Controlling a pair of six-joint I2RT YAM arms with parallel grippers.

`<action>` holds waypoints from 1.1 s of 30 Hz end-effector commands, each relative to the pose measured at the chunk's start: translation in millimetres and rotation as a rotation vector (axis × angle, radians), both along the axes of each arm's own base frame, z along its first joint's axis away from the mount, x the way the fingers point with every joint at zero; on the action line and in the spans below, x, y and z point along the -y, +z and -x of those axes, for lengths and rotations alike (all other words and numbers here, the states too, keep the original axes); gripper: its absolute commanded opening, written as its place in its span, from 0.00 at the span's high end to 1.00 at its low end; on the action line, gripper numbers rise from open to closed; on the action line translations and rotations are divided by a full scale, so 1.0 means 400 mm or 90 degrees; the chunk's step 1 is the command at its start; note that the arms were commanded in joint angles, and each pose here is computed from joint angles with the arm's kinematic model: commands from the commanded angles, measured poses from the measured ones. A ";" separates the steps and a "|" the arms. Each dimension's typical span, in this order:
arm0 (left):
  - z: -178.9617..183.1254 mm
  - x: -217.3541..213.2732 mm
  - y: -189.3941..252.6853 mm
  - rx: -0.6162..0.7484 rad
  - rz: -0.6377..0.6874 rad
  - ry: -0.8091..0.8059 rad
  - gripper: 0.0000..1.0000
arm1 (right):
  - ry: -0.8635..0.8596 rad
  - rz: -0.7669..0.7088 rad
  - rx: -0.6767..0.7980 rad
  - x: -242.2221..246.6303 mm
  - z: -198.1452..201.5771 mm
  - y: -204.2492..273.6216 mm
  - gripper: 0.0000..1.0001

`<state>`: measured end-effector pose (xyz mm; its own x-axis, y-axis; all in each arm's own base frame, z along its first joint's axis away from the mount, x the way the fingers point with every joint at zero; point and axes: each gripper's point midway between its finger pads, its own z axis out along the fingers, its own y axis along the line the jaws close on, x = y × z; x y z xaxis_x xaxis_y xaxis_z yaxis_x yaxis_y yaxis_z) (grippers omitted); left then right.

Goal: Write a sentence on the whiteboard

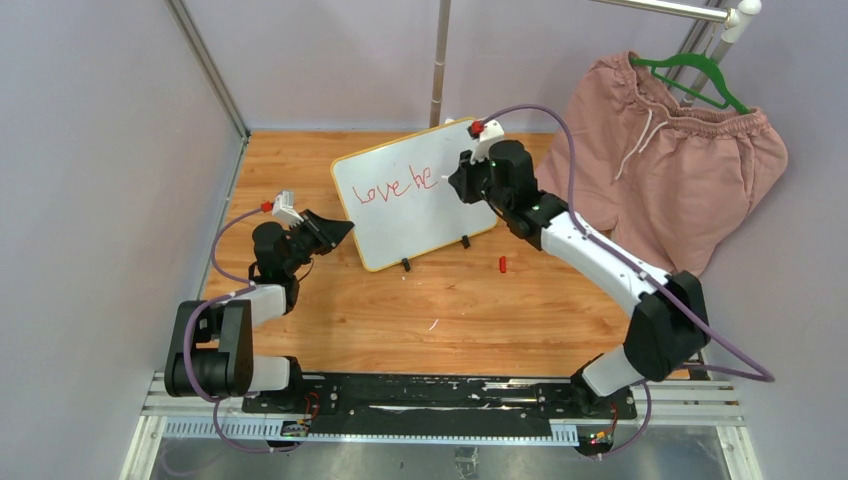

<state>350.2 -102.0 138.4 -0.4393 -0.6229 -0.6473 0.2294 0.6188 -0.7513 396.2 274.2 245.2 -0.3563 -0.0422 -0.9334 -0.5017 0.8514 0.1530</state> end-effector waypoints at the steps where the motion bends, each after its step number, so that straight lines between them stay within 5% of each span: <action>1: 0.000 -0.013 -0.001 0.002 -0.012 0.015 1.00 | -0.005 -0.031 0.052 0.039 0.032 0.107 1.00; 33: 0.001 -0.016 -0.018 -0.013 -0.013 0.020 1.00 | 0.037 -0.035 0.087 0.094 0.002 0.134 1.00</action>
<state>349.9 -101.8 137.7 -0.4406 -0.6207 -0.6485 0.2276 0.6216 -0.7496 392.2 231.5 286.0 -0.2490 0.0061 -0.9685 -0.5251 0.8394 0.1403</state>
